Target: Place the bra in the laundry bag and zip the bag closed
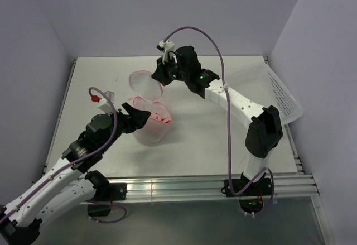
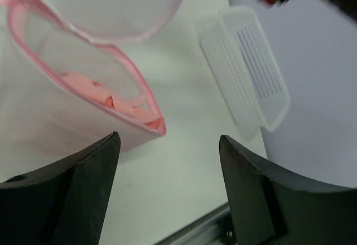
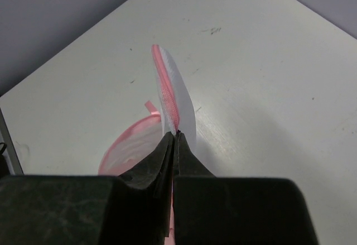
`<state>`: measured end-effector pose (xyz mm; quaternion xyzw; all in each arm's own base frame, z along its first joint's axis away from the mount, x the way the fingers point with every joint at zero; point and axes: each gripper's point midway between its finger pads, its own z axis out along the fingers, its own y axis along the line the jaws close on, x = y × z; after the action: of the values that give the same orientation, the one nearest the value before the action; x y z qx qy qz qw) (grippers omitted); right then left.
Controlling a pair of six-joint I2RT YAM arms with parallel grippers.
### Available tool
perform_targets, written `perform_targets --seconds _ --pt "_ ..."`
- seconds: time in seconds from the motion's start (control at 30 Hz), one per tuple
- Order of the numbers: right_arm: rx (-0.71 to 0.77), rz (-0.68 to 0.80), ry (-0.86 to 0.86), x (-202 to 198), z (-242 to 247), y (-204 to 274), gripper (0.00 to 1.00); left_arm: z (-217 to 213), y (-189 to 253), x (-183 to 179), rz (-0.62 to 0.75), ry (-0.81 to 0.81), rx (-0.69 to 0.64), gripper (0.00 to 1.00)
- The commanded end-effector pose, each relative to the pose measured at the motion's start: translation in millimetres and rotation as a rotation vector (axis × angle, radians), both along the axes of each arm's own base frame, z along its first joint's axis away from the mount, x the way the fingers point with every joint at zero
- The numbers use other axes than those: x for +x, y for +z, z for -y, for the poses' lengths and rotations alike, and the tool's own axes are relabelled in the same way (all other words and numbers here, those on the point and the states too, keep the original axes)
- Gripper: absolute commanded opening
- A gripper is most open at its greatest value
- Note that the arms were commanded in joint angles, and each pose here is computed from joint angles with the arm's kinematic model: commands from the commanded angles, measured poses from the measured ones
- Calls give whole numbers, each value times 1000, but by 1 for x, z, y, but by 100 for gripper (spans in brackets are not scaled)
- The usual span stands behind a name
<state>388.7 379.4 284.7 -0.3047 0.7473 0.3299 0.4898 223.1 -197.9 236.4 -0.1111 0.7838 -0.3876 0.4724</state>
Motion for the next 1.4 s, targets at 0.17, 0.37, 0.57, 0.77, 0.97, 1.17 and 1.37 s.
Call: perform_targets --seconds 0.17,0.37,0.57,0.77,0.97,1.17,1.37 --pt "64 94 31 -10 2 26 0 -65 -9 25 12 238 152 77" --pt "116 121 73 -36 10 29 0 -92 -27 38 -7 309 127 74" --pt "158 149 108 -71 26 23 1 -79 -45 54 -19 265 81 74" --pt "150 173 114 -103 40 9 2 -65 -26 61 87 209 -41 71" --pt "114 168 124 -107 34 1 0 -55 -43 73 45 162 19 71" --pt "84 175 126 -100 29 3 0 -33 -37 92 52 73 14 73" --pt "45 182 120 -94 29 2 0 -34 -37 102 59 91 33 73"
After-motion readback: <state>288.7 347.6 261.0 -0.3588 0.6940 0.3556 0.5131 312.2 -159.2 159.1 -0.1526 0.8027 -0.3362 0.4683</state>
